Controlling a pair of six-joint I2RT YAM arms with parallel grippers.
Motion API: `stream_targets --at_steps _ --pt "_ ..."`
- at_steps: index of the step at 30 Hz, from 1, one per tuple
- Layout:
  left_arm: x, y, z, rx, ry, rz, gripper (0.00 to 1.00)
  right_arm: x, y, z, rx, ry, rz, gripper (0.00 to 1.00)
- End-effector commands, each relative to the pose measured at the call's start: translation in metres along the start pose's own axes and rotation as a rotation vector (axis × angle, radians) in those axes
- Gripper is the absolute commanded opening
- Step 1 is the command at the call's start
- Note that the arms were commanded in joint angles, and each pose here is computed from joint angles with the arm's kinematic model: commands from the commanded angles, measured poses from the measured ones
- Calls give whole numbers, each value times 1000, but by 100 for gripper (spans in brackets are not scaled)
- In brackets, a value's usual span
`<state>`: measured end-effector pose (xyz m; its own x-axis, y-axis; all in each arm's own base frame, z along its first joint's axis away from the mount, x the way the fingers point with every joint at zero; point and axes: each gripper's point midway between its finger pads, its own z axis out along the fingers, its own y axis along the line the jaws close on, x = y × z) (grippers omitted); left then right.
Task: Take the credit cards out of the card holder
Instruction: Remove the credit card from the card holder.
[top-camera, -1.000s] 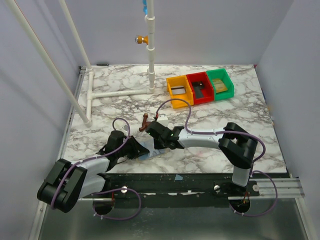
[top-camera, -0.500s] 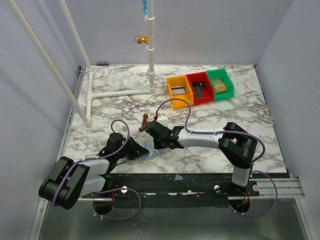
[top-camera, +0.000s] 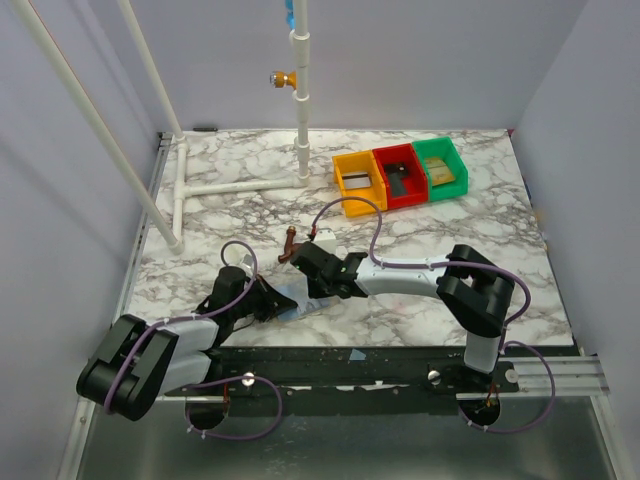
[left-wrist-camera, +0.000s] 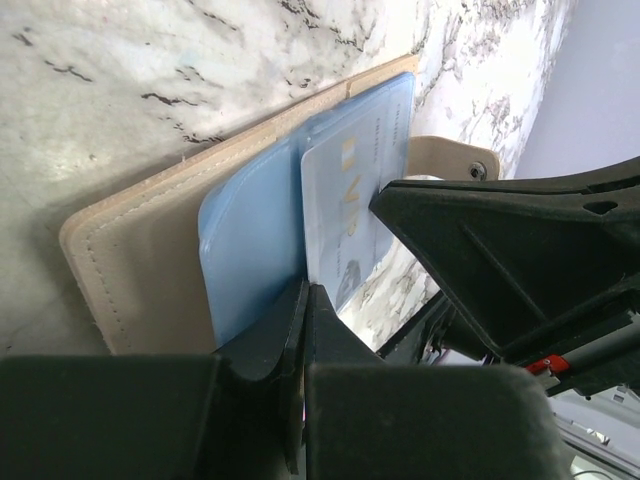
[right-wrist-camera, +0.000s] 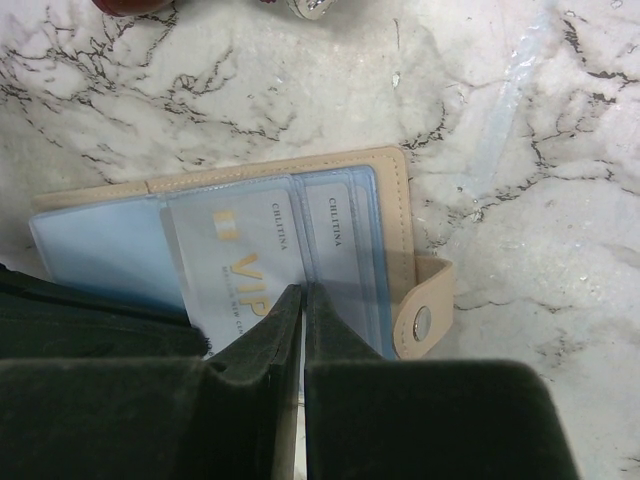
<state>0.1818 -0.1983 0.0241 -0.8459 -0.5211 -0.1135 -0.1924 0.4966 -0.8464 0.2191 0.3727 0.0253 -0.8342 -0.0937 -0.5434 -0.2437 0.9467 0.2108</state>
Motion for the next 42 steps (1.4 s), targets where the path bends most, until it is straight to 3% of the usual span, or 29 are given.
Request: stream_targets --at_steps 1,20,32,42 --pt "2 -18 -3 59 24 15 0 44 -48 15 176 106 -75 6" --pt "-1 8 -3 -86 36 14 0 36 -67 12 266 61 -102 6" --pt "-4 10 -5 -94 26 16 0 36 -69 12 273 61 -98 6" --pt "-4 9 -5 -92 28 19 0 32 -72 8 284 50 -101 12"
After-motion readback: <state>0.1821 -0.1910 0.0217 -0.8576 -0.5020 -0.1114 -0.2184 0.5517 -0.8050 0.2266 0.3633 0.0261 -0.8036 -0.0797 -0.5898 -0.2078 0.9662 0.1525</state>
